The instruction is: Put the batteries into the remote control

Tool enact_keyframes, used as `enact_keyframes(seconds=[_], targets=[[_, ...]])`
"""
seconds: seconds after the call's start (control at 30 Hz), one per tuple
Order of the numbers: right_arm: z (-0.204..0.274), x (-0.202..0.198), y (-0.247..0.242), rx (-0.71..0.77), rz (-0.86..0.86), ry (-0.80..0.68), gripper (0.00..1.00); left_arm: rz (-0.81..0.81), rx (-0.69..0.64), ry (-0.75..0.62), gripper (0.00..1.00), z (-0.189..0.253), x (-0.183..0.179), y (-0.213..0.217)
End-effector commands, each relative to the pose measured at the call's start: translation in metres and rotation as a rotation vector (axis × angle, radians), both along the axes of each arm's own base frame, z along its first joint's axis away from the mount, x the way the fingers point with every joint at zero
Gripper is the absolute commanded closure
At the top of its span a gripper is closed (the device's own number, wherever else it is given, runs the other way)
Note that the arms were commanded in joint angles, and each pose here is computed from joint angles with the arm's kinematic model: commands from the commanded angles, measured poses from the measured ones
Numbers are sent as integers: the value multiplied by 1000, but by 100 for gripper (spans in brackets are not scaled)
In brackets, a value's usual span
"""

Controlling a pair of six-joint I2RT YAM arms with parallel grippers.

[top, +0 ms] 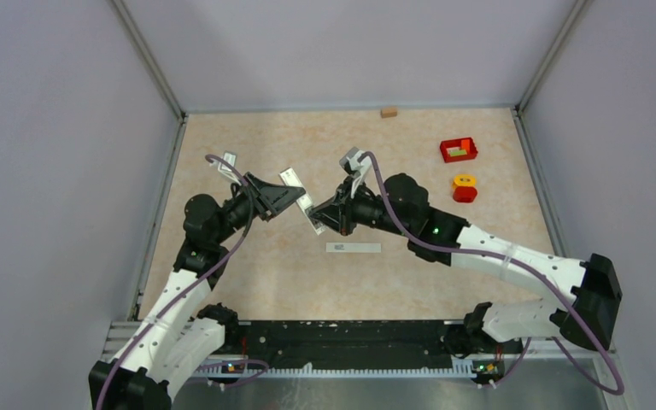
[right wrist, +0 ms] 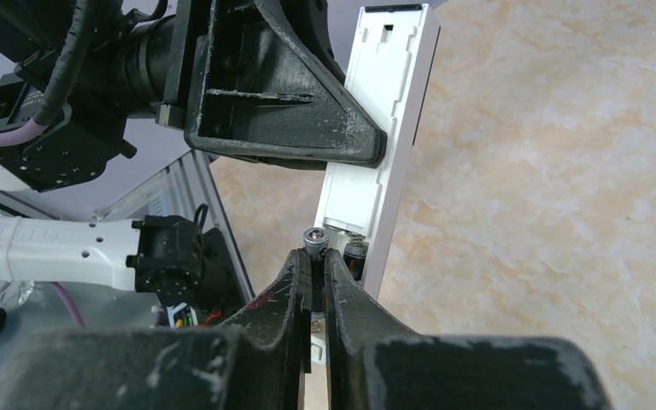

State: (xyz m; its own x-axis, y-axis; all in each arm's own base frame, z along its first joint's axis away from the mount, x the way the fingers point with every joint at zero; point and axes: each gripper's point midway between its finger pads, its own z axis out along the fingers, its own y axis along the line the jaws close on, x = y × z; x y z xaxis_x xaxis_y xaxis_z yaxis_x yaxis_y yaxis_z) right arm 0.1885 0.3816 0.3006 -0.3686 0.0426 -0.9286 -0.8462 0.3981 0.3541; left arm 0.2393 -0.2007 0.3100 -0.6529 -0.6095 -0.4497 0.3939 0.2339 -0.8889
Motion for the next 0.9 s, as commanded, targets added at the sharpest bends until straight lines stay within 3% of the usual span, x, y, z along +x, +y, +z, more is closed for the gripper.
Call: enact_keyframes(seconds=[0.0,0.17,0.47,0.5,0.57,0.6,0.7,0.87], targets=[[18,-4,4,-5,21,-38,89,-9,-30,-103,100,29,-6,1],[26,-3,1,-4,-1,-17,72,1,-19,-103,100,27,-5,2],[55,-7,-3,73,-10,-2,61,23,0,-108,100,25,-2,4],[57,-6,-5,80,-22,7,55,27,2,-109,100,24,-1,4],[63,0,-15,120,-107,60,20,36,4,-116,100,25,-1,5],[57,8,-23,116,-183,127,13,41,5,-119,100,26,0,6],[47,18,-42,156,-337,286,8,51,7,-133,100,28,1,7],[31,14,-47,357,-382,497,7,70,-2,-151,100,33,4,8]])
